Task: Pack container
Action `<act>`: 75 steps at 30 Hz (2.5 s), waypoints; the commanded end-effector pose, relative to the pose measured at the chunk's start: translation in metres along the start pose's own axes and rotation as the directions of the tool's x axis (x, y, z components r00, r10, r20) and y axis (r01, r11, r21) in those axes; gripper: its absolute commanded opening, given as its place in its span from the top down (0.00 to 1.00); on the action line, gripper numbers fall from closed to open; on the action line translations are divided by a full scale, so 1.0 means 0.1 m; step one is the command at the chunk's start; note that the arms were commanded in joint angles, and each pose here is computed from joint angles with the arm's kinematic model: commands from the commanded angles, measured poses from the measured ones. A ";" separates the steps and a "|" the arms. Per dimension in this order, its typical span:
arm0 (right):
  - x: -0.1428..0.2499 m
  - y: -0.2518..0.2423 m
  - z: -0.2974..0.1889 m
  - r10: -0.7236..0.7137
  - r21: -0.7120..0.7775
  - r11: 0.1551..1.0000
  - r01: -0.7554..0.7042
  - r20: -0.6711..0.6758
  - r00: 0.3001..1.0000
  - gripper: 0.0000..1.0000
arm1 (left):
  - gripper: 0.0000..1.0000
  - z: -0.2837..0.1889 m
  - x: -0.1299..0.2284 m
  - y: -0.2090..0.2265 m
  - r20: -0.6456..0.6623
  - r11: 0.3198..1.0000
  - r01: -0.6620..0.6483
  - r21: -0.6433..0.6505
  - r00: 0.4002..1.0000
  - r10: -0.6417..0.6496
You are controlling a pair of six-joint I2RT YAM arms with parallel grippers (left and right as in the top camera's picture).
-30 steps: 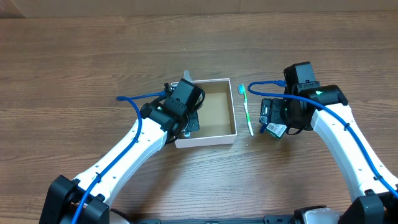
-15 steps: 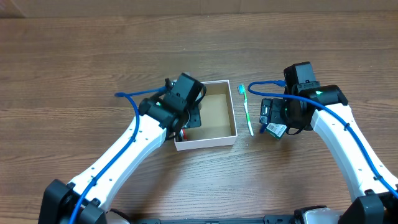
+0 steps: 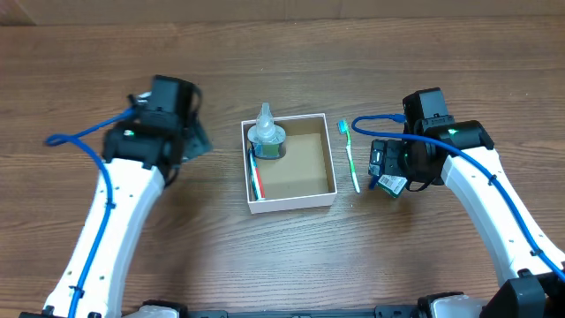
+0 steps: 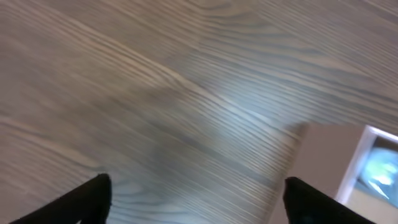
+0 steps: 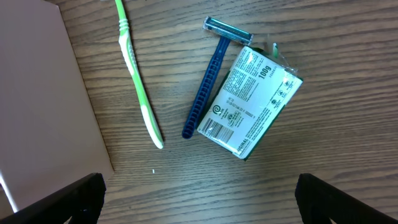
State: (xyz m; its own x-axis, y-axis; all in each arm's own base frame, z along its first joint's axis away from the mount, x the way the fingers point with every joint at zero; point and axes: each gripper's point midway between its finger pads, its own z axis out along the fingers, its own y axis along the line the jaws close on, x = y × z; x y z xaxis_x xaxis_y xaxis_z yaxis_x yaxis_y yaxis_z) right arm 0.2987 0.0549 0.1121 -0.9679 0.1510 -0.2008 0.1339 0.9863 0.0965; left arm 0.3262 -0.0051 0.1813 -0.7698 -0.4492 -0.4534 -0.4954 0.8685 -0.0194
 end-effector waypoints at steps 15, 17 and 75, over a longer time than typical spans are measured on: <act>-0.09 0.00 -0.08 0.007 -0.001 1.000 -0.007 0.038 0.999 0.00 | 0.00 0.00 -0.09 0.13 0.007 1.000 0.009 -0.022 1.000 -0.009; -0.09 0.00 -0.08 0.007 -0.001 1.000 -0.007 0.038 0.999 0.00 | 0.00 0.00 -0.09 0.13 0.007 1.000 0.009 -0.022 1.000 -0.009; -0.02 -0.53 0.96 0.516 0.219 0.844 -0.490 -0.079 0.853 0.05 | 0.00 0.00 -0.09 0.13 0.007 1.000 0.009 -0.022 1.000 -0.009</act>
State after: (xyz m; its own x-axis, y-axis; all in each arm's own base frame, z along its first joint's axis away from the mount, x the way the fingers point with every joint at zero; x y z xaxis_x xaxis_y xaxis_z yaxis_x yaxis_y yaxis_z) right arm 0.3136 0.0121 0.0154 -0.7427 0.6649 -0.0787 0.6694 0.7399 -0.0669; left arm 0.3237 0.0088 0.1803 -0.7606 -0.4722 -0.4456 -0.5239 0.8517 -0.0084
